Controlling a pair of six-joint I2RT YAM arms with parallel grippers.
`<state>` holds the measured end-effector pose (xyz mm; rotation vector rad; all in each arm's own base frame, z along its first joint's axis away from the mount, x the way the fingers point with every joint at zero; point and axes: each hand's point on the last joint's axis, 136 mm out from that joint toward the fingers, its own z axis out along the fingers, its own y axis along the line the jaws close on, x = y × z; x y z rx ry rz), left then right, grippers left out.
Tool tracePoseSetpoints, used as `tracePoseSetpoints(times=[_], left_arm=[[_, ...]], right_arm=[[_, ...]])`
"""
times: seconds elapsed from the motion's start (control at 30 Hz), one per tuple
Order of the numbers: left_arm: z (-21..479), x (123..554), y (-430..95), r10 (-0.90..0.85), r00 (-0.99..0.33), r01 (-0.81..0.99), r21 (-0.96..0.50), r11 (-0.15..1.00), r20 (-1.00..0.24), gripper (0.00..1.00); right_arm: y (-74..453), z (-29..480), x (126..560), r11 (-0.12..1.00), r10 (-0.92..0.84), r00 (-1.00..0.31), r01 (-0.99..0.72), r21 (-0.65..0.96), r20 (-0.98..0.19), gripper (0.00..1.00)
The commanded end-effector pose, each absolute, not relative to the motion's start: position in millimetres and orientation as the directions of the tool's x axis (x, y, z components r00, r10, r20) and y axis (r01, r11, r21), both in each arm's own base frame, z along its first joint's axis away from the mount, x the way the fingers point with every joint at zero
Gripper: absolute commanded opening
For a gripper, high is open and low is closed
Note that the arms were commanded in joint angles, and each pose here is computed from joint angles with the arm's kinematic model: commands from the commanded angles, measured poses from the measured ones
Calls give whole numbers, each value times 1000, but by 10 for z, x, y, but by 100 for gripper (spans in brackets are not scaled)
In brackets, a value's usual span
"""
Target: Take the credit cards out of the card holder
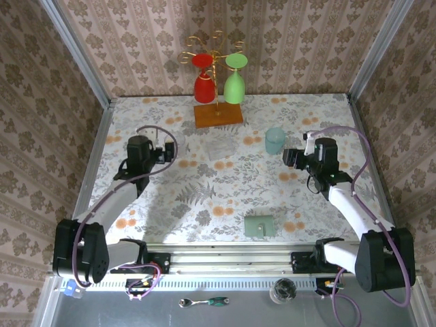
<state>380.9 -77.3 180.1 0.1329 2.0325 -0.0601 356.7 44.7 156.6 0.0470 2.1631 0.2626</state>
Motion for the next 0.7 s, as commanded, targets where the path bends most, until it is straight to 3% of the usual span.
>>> tracePoseSetpoints(times=[0.0, 0.3, 0.47, 0.67], left_arm=[[1731, 3621, -937, 22, -557, 120, -54, 991, -830, 100], [1696, 3338, -1440, -84, -664, 175, -264, 949, -743, 94], [1579, 3165, -1607, -81, -721, 208, -327, 922, -688, 90], [1572, 3091, -1601, -145, -728, 175, -386, 906, -670, 91]], right_arm=[[600, 1578, 3386, 960, 200, -659, -18, 281, -725, 76], [1103, 1548, 2936, 931, 208, -806, -11, 365, -555, 70], [1368, 1472, 2582, 881, 225, -886, 7, 472, -406, 61], [1520, 1445, 2263, 833, 326, -901, 131, 538, -285, 69]])
